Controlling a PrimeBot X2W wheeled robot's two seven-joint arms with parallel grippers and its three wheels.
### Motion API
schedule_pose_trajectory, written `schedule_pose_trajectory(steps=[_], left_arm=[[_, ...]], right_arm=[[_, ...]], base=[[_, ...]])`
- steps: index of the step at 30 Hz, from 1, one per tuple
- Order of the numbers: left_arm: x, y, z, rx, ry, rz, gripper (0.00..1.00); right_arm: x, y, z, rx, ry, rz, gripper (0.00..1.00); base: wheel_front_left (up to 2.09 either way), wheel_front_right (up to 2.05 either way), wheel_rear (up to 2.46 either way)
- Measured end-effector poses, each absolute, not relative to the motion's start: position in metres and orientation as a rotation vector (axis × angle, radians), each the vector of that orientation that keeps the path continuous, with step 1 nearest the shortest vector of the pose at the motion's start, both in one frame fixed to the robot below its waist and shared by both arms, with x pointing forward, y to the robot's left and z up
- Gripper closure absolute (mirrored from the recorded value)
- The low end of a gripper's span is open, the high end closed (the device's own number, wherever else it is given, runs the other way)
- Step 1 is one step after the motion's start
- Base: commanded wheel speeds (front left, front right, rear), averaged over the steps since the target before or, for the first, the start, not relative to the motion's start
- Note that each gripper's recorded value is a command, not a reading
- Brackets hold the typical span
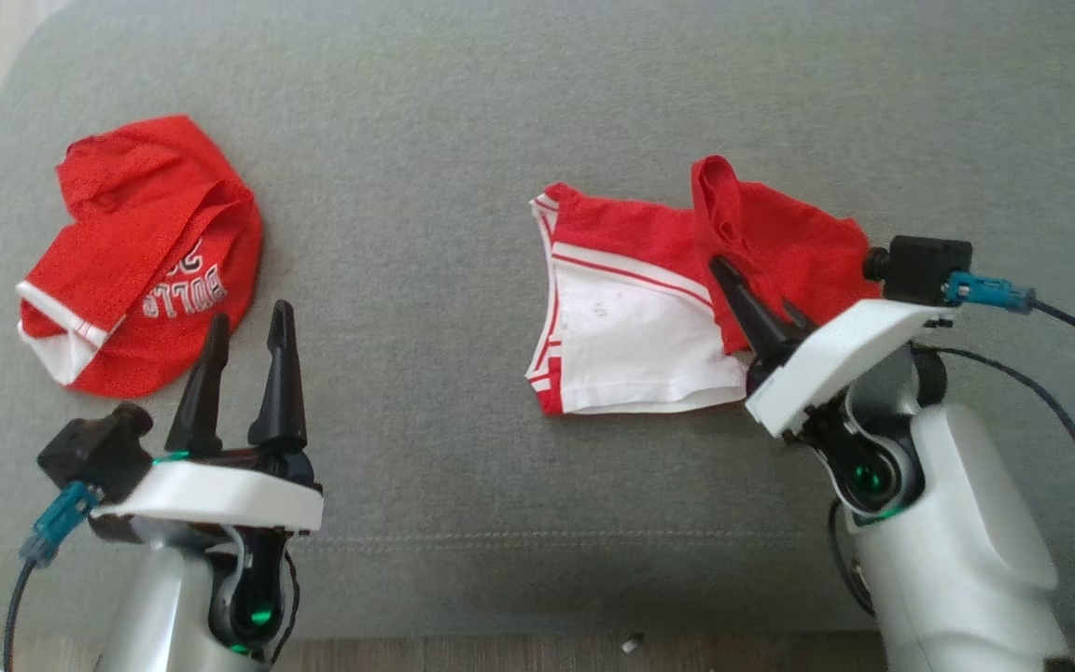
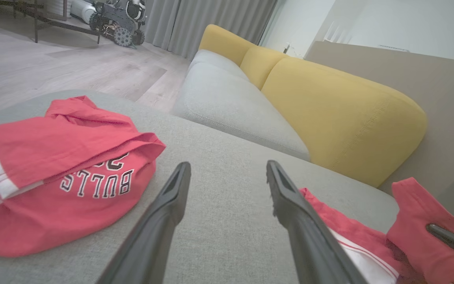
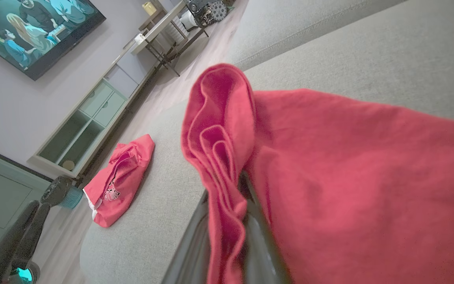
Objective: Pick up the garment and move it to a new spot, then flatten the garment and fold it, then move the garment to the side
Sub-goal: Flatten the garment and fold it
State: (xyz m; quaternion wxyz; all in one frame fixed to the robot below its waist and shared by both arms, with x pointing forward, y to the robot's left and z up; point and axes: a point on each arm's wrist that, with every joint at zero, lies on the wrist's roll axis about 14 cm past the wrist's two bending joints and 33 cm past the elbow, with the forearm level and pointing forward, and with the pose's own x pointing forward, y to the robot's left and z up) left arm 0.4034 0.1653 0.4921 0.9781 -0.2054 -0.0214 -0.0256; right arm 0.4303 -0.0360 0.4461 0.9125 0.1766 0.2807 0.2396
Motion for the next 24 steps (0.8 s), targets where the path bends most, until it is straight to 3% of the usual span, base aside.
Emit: schedule_pose_trajectory(steps=[15,16,17,18,24], left_arm=[[0.402,0.188,0.461,-0.409,0.037,0.032,0.00],[0.402,0.189,0.460,-0.408,0.039,0.035,0.00],[0.402,0.190,0.460,-0.407,0.040,0.037,0.00],[0.403,0.190,0.460,-0.407,0.041,0.037,0.00],[0.404,0.186,0.459,-0.409,0.045,0.027,0.00]], right_arm=[[0.438,0.026,0.386,0.396,0.722,0.603,1.00],[0.436,0.027,0.381,0.379,0.736,0.608,0.69],[0.436,0.027,0.379,0.370,0.736,0.609,0.13],[0.438,0.026,0.378,0.367,0.729,0.602,0.00],[0.444,0.029,0.390,0.365,0.684,0.616,0.00]], base=[[0.00,0.00,0.00],[0.00,0.00,0.00],[0.00,0.00,0.00],[0.00,0.00,0.00],[0.00,0.00,0.00]])
